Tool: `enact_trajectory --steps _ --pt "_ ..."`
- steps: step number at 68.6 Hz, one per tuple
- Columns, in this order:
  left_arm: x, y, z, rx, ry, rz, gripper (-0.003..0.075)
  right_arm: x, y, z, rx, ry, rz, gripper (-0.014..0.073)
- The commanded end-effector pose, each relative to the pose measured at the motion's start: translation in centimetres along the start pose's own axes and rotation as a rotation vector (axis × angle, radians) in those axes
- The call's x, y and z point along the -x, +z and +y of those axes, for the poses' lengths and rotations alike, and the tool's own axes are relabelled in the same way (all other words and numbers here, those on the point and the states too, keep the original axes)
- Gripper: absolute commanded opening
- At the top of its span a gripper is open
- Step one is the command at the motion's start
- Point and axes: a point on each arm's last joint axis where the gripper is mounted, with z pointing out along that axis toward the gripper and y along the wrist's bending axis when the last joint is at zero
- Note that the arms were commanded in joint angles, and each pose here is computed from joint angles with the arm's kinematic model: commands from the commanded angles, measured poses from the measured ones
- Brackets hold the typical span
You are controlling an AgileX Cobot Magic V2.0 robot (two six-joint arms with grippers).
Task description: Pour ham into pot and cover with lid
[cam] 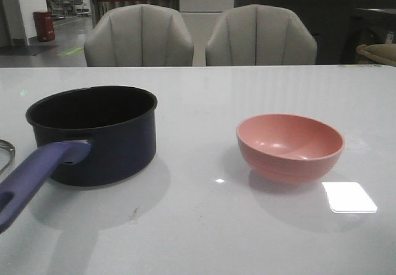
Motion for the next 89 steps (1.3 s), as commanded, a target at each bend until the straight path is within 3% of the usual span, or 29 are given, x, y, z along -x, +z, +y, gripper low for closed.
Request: enact_trajectory --steps 1,24,37,50,59,70,89 --pt "1.5 0.2 -0.1 -0.002 -0.001 -0.053 0.0607 1.6 -0.2 0.0 -0.007 -0.016 -0.106 0.0153" --pt "4.7 5.0 0.1 0.063 -0.063 0.302 0.0628 1.6 -0.2 0.0 -0.007 -0.016 -0.106 0.0153" --pt "6.7 9.4 0.6 0.124 -0.061 0.389 0.0628 1.6 -0.2 0.0 -0.007 -0.016 -0.106 0.0153" --pt "6.1 13.9 1.5 0.189 -0.02 0.629 0.0625 1.6 -0.2 0.0 -0.007 -0.016 -0.106 0.0153" --pt "5.4 16.0 3.2 0.266 -0.053 0.709 0.0625 1.6 -0.2 0.0 -0.007 -0.016 -0.106 0.0153" --pt "5.1 17.7 7.2 0.402 -0.174 0.746 0.0625 1.6 -0.2 0.0 -0.007 -0.016 -0.106 0.0153" --pt "4.0 21.0 11.4 0.386 -0.254 0.962 0.0625 1.6 -0.2 0.0 -0.007 -0.016 -0.106 0.0153"
